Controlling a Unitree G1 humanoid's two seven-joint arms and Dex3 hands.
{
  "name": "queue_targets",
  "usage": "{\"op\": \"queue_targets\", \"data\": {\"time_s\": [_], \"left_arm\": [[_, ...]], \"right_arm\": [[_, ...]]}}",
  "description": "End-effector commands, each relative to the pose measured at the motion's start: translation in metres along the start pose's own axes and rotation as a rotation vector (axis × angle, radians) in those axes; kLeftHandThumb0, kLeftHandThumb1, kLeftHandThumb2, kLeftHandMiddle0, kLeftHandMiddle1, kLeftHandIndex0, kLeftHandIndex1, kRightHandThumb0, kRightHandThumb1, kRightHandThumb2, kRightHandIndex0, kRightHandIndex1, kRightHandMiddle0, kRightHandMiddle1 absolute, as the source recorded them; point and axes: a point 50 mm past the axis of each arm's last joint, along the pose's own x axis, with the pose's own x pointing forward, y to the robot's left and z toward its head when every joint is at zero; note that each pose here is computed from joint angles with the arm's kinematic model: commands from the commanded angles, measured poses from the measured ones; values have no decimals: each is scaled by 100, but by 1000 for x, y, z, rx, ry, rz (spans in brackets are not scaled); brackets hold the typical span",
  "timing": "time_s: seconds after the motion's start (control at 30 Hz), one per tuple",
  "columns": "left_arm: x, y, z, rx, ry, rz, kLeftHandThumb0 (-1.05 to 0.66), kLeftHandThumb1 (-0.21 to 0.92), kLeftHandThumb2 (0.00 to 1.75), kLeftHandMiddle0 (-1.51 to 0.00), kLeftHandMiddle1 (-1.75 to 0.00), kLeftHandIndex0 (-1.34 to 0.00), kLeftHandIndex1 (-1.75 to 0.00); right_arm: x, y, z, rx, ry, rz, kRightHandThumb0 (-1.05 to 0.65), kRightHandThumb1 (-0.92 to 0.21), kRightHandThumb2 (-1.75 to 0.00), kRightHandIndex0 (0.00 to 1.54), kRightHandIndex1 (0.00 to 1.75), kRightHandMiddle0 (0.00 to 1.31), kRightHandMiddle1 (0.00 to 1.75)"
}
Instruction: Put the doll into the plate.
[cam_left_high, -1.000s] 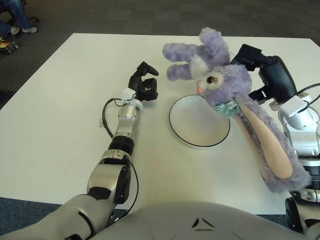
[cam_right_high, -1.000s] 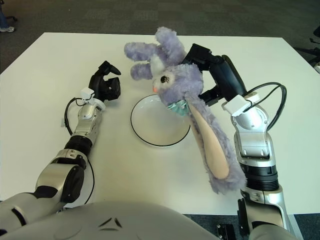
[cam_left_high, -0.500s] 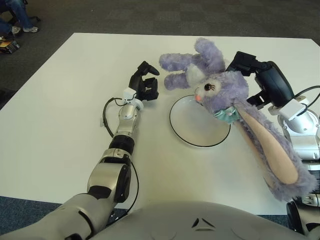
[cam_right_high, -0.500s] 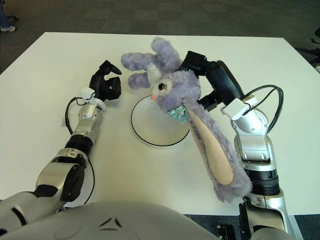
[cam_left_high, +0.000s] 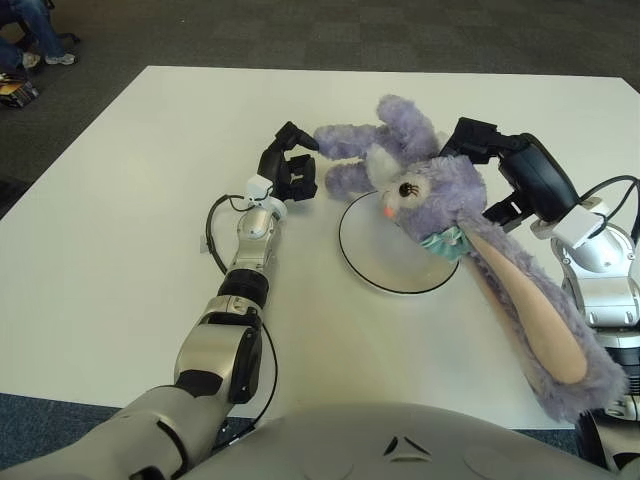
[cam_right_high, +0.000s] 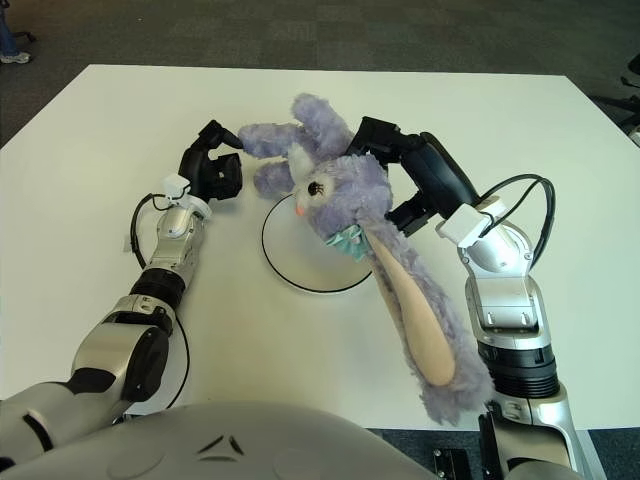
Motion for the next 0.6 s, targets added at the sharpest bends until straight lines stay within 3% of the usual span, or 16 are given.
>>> {"op": "queue_targets", "data": {"time_s": [0.0,0.57], "left_arm": [[-22,3,-21,-20,87,31,-43,48,111,-121,-175,-48,-175],[-22,2,-21,-33,78,21,-43,47,112,-122,-175,-49,-175]], "right_arm": [[-1,0,3,-55,-16,3,-2,1,-157,85,175,81,140],[0,4,1,-89,31,9,-2,3,-160,87,175,82,140]]}}
